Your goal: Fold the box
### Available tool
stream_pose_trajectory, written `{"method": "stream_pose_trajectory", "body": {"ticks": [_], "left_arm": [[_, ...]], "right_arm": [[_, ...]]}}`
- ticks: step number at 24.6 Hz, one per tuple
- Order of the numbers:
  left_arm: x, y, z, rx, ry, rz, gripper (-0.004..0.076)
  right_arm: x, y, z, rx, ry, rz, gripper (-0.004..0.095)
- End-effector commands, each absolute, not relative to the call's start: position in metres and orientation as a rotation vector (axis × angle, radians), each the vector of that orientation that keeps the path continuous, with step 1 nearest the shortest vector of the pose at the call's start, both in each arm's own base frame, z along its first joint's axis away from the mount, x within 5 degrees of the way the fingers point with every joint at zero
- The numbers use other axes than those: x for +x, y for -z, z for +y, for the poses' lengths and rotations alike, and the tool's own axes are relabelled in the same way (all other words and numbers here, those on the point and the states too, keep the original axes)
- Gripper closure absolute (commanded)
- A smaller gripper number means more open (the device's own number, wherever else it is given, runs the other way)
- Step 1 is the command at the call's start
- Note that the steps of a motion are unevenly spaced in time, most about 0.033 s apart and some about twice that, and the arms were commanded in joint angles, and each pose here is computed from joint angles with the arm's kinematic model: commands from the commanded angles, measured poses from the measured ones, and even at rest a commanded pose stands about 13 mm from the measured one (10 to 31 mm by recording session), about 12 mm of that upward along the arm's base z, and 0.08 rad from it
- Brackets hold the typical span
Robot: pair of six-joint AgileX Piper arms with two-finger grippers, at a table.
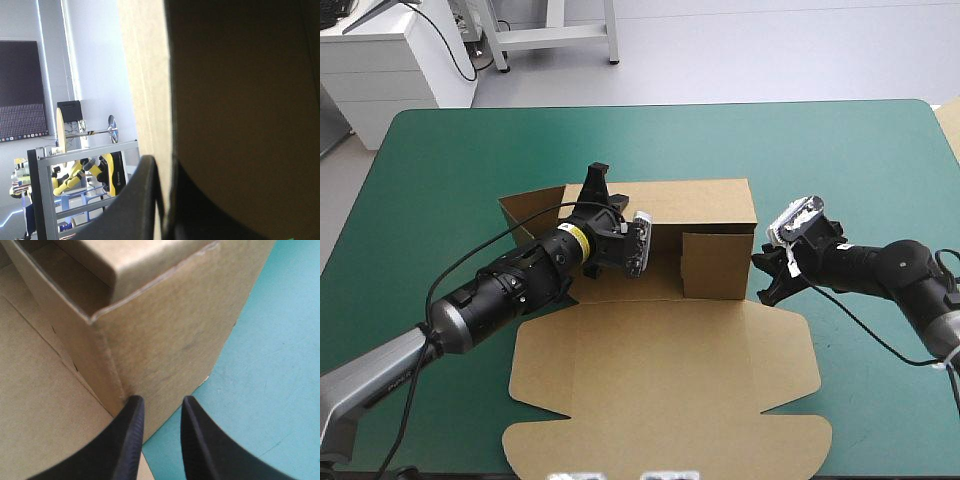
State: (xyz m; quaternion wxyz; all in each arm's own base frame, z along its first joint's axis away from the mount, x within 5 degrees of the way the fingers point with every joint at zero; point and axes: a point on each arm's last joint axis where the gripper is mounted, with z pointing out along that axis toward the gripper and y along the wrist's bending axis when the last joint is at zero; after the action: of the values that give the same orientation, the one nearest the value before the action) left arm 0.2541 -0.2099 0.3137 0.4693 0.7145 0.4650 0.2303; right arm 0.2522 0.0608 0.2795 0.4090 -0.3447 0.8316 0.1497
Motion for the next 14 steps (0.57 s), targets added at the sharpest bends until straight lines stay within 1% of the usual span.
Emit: {"method": "stream_pose_trajectory", "body": {"ticks": [1,9,14], "left_arm": [[0.252,-0.312,-0.211,1.733,-0.522,1.192,0.0731],[0.252,-0.312,-0.212,1.734,-0.522,1.184,0.0731],[0.252,-0.312,-0.212,1.734,-0.523,1.183,0.0731]], "right_arm": [[0.248,-0.298,0.065,-0.849,-0.444,2.027,0.0648],[0.249,-0.307,0.072,-0.783,-0.568,1.94,0.0648],[0.242,-0.308,0.078,-0.854,-0.67,1.924,0.0648]]}}
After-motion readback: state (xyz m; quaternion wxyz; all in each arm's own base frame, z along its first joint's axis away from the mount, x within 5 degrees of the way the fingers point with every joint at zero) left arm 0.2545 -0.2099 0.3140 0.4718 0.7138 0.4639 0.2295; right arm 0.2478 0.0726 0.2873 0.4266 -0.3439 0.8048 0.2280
